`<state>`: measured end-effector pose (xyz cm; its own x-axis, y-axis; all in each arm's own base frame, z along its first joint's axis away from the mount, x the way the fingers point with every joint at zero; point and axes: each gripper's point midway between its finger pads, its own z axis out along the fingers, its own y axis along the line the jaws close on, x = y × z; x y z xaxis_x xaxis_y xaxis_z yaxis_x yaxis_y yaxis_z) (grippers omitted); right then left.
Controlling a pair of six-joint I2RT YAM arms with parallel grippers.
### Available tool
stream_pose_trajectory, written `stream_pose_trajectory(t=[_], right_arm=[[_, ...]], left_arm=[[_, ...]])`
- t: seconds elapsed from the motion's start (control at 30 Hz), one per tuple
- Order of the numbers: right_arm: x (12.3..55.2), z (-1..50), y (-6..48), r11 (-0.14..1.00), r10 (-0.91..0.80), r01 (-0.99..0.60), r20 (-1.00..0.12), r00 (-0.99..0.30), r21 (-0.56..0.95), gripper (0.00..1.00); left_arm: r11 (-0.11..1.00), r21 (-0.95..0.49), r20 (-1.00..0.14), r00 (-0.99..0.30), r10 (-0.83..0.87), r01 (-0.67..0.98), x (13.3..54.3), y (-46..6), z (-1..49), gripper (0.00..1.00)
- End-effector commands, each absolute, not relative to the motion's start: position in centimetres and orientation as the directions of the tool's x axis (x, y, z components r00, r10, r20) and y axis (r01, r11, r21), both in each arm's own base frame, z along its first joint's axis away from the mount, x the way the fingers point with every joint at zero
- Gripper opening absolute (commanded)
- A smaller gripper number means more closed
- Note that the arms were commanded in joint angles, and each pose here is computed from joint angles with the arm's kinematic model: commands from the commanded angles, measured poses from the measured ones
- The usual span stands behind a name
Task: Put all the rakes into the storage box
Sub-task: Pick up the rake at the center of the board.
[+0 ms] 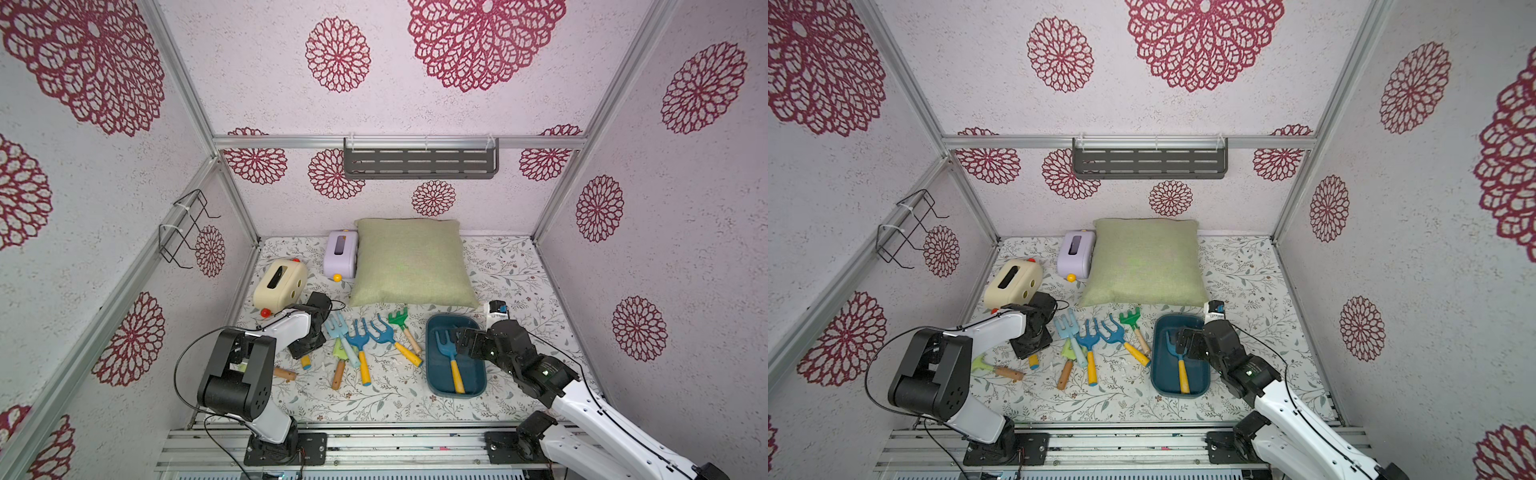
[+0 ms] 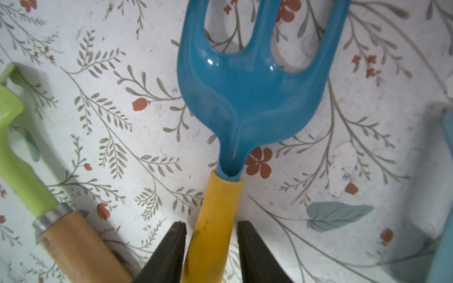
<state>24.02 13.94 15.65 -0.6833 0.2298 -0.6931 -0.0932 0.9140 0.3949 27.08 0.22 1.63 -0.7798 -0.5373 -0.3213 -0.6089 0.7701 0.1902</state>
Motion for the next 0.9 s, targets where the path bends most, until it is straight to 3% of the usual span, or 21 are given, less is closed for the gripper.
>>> stream_pose_trajectory(t=[0.0,0.13,0.33,0.5,0.87], right_arm=[[24.0,16.4,13.8,0.906,0.248,-0.095,-0.7,-0.67,0.412,0.99],[24.0,16.4,13.6,0.907,0.252,-0.09,-0.699,-0.669,0.412,0.99],[24.0,16.6,13.4,0.903,0.27,-0.078,-0.698,-0.663,0.423,0.99],[24.0,16.8,13.1,0.901,0.286,-0.065,-0.7,-0.655,0.429,0.99],[24.2,17.8,9.5,0.911,0.378,0.088,-0.731,-0.568,0.403,0.99]], left_arm=[[0.78,0.182,-0.345,-0.782,-0.519,-0.598,27.1,0.0,2.6,0.31],[0.791,0.19,-0.375,-0.787,-0.489,-0.582,27.3,-0.2,3.9,0.2],[0.819,0.202,-0.46,-0.79,-0.405,-0.537,27.8,-1.5,7.7,0.18],[0.861,0.121,-0.504,-0.778,-0.375,-0.493,28.3,-4.1,10.6,0.16],[0.975,-0.117,-0.538,-0.813,-0.222,-0.188,29.2,-19.4,16.2,0.14]])
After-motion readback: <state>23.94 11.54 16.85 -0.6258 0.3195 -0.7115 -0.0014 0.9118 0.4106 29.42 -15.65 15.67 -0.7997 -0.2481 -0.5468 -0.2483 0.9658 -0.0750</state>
